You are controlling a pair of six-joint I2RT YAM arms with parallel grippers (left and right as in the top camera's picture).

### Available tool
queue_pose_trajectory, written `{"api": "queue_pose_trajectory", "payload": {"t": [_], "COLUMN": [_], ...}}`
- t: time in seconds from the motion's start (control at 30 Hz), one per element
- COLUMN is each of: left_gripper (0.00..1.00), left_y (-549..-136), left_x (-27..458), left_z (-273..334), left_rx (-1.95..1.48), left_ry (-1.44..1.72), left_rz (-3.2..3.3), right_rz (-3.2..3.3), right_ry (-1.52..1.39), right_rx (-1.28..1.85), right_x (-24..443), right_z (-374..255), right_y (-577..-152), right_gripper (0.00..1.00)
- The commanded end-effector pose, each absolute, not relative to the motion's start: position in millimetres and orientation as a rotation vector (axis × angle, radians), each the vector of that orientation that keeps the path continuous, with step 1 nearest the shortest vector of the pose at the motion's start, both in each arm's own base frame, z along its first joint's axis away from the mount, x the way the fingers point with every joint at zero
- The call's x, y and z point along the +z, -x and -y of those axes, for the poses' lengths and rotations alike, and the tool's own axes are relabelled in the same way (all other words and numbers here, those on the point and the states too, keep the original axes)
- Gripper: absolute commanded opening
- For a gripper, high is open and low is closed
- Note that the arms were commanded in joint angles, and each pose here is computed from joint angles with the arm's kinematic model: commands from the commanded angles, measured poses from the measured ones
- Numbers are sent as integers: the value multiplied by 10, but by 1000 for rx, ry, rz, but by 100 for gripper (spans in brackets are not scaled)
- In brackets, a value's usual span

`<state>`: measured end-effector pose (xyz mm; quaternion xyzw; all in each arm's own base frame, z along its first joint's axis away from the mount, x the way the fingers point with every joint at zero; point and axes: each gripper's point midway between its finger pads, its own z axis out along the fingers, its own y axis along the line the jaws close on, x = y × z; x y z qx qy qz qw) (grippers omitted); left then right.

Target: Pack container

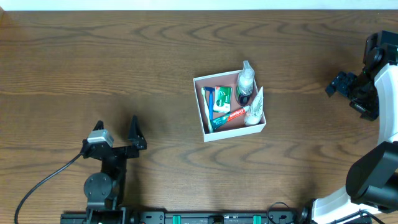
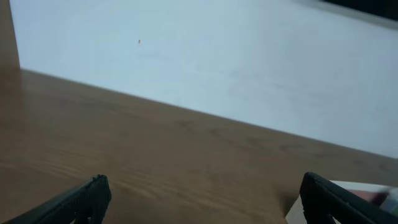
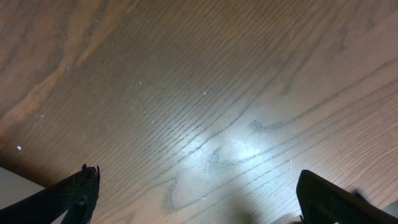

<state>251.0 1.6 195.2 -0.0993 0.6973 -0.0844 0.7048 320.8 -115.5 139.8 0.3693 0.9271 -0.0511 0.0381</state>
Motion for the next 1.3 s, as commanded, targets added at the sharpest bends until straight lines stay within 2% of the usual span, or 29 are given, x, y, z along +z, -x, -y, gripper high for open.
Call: {"api": "queue_pose_trajectory", "payload": {"t": [0.0,0.47,0.73,1.27], "left_gripper": [98,98,98,98], "left_y": [-2480,-2424,-2452,-2440], "left_x": [1996,1901,1494,1398], "left_z": [-11,-49,55,54], "left_rx": [-168,-120,-157,-153], "left_ry": [187,167,95,95], "left_rz": [-1528,-1562,-1673,-1712], "right_rz": [-2828,-2828,-2828,-2828], "right_ry": [-1156,-1156,-1156,-1156], "right_rx": [-166,-166,-166,-166], "right_x": [1408,1408,1408,1408], "right_z": [1178,1178,1178,1178], "right_y": [-3213,-3213,-3213,-3213], "right_gripper": [99,99,99,99]}}
